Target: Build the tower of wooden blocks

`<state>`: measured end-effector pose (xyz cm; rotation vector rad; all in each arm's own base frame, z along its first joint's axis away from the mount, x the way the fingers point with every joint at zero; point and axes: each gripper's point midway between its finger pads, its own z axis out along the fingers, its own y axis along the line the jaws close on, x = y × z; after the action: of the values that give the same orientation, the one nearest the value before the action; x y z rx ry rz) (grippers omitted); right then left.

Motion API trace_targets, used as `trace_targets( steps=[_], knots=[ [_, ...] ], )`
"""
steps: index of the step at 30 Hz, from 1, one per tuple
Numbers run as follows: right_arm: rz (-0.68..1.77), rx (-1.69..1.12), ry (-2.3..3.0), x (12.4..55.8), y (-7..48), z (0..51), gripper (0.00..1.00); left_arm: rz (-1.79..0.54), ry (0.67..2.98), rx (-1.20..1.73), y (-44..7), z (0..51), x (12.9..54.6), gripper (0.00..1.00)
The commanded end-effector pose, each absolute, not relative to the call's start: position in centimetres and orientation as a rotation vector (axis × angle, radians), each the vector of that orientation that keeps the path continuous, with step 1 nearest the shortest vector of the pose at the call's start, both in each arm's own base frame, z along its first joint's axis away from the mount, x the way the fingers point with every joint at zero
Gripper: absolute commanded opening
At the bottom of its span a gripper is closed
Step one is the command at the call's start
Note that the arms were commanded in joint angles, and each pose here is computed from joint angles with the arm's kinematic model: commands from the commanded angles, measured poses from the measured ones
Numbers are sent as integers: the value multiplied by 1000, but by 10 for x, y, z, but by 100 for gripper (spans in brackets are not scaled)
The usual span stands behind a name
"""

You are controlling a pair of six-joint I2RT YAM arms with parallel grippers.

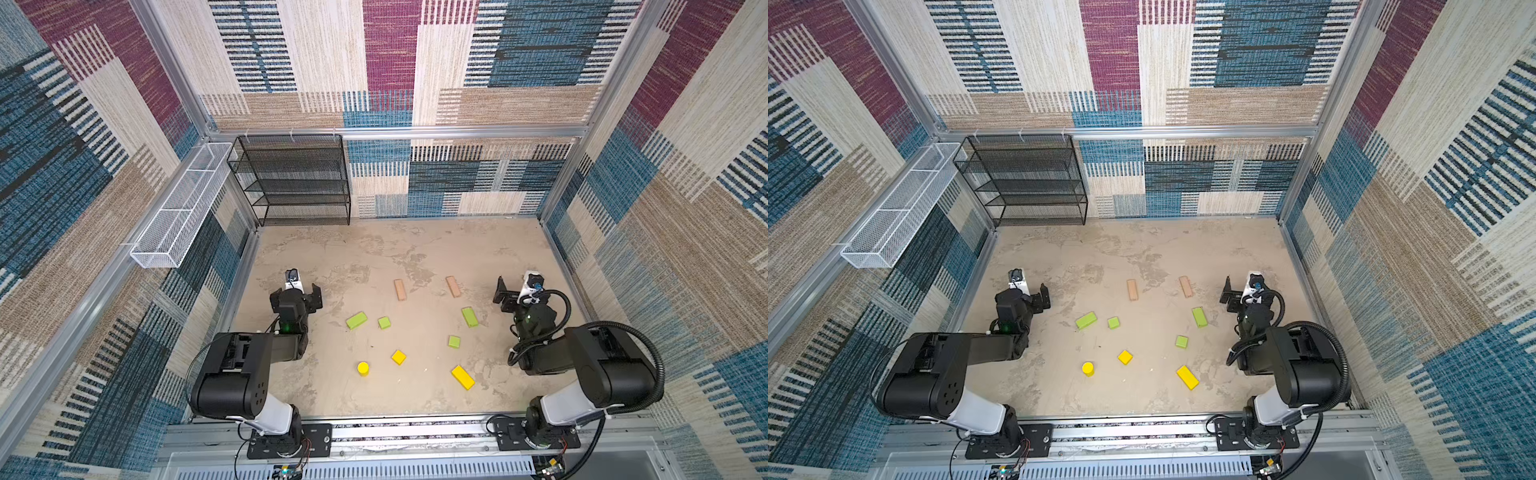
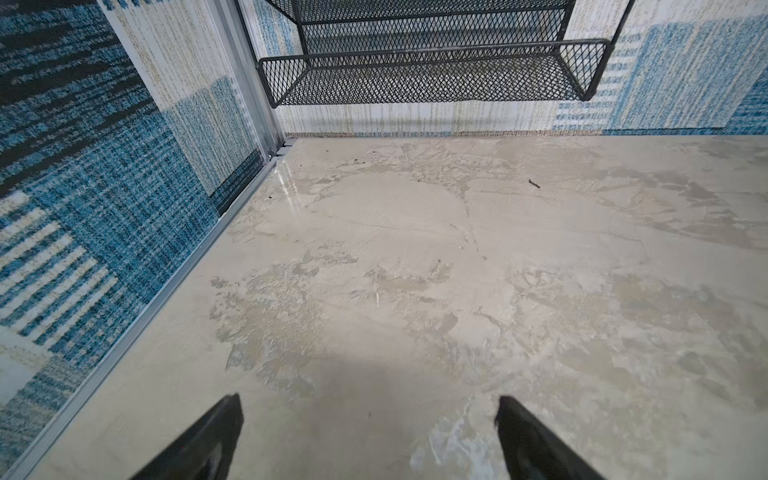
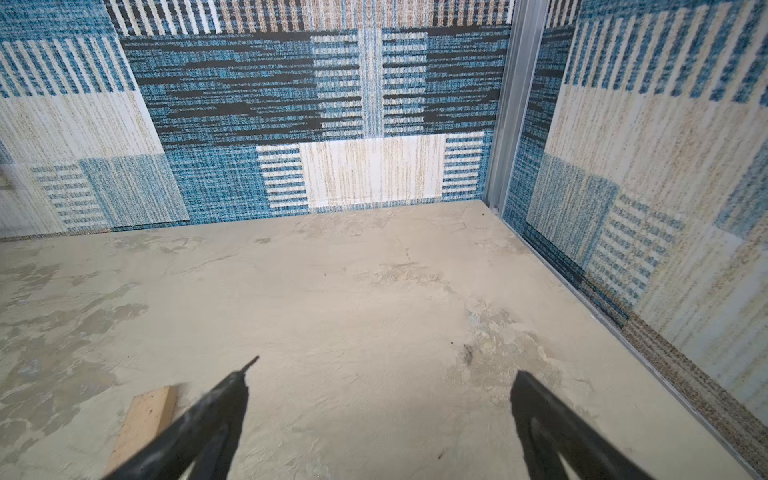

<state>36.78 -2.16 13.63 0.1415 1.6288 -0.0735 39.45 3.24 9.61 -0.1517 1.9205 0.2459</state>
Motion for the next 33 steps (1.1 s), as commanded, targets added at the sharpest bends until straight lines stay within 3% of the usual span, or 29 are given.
trace_targets(
  steps=[1, 33],
  knots=[
    [-69, 161, 1587, 368, -23, 146, 99, 237, 1907, -164, 33, 99, 395, 100],
    [-69, 162, 1587, 368, -23, 146, 99, 237, 1909, -163, 32, 98, 395, 100]
  ],
)
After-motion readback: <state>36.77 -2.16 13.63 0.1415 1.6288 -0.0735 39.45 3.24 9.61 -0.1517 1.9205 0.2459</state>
